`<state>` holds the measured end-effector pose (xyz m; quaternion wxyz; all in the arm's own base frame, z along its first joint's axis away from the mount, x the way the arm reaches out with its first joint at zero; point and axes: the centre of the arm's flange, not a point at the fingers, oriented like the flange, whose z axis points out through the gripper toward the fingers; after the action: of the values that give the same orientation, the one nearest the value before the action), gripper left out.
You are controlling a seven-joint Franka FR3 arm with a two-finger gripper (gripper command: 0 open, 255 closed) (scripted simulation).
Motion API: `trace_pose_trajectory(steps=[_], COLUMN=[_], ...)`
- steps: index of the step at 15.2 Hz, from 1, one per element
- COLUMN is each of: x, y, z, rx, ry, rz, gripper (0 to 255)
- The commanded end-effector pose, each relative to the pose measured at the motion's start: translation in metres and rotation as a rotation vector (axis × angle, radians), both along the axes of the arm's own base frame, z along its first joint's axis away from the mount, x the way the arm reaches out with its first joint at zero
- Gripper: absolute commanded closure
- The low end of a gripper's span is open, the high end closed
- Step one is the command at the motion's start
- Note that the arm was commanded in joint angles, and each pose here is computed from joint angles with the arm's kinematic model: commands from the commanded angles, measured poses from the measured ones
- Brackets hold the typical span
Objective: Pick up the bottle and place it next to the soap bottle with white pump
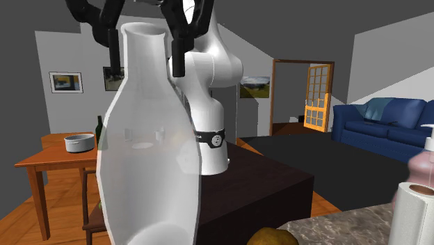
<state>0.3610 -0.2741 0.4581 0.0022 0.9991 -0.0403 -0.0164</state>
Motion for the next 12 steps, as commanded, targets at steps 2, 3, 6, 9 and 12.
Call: trace_pose_trajectory(steps=[2,3,6,9,12], x=[0.0,0.0,0.0,0.0,0.0], y=[0.001,0.001,0.001,0.001,0.001], z=[0.015,0.02,0.036,0.052,0.068], rx=[0.0,0.0,0.0,0.0,0.0], ry=[0.0,0.0,0.0,0.0,0.0], rz=[0.0,0.0,0.0,0.0,0.0], gripper=[255,255,255,255,255])
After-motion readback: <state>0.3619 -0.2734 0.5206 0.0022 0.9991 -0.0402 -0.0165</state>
